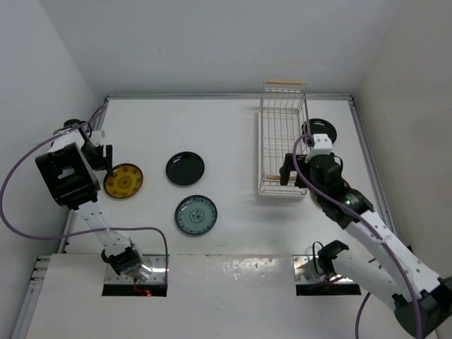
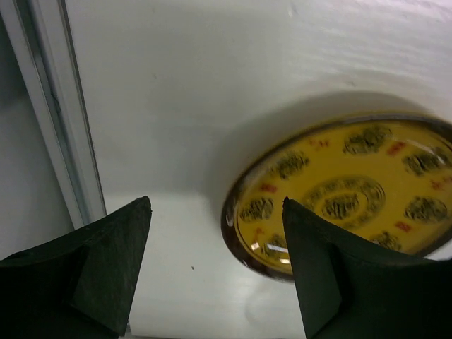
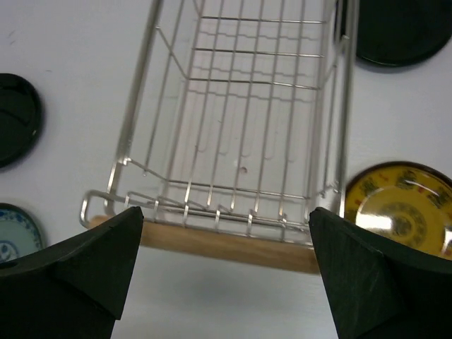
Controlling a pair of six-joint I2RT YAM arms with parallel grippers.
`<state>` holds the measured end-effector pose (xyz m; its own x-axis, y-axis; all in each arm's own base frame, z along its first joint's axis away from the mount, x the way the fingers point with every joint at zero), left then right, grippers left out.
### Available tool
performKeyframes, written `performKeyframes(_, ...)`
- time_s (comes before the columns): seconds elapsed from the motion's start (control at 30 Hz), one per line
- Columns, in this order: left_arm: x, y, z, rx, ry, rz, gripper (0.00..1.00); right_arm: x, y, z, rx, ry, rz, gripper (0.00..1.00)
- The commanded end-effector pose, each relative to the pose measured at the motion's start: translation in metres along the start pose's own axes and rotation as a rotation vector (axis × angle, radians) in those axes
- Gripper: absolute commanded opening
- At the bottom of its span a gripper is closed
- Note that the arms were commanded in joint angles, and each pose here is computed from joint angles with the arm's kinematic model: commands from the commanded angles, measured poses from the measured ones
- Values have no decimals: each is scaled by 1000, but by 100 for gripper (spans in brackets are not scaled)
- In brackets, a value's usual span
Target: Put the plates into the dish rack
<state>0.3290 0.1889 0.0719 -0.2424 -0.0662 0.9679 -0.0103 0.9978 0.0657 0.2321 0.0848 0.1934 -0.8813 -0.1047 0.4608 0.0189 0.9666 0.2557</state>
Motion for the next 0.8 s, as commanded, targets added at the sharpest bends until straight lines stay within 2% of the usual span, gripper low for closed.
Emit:
performKeyframes(0.0,0,22,-16,31,-16,-57,79,-10,36,-34,-29,-77,-139,100)
performKeyframes(0.17,-29,14,4,1,63,51,76,-15,59,-47,-51,-91,-231,97)
performKeyframes(0.2,-36,9,9,4,78,76,67,-17,59,-48,-43,-89,-226,97)
performKeyframes(0.3,-54,-10,31,10,130,197,51,-19,58,-57,-32,-118,-203,97)
performKeyframes(0.33,-54,-13,39,17,141,230,39,-18,57,-63,-33,-137,-192,97)
performKeyframes(0.4,-58,-22,40,26,131,284,26,-19,59,-69,-12,-155,-192,97)
performKeyframes(0.43,-58,-23,39,28,125,293,12,-19,61,-75,9,-165,-198,97)
performKeyframes(0.47,-56,-22,34,27,108,295,5,-20,63,-78,20,-170,-199,97)
performKeyframes(0.5,-55,-22,30,27,91,304,0,-22,65,-81,42,-169,-202,97)
performKeyframes(0.6,-44,-23,13,30,40,342,0,-31,66,-85,92,-167,-187,97)
performKeyframes(0.77,-14,-27,-20,-12,-70,452,0,-50,81,-86,79,-185,-222,97)
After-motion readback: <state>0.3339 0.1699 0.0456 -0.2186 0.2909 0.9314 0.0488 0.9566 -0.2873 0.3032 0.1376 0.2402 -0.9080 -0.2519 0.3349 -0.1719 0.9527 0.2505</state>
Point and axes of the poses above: each gripper's point midway between its finger pads, its own x axis back along the fingers, its own y axis along the line the jaws close on, z = x × y, the point moved 3 cm from there along x, back along the fingers, and after that the axes turned 10 degrees about -x, right-handed, at the moved point
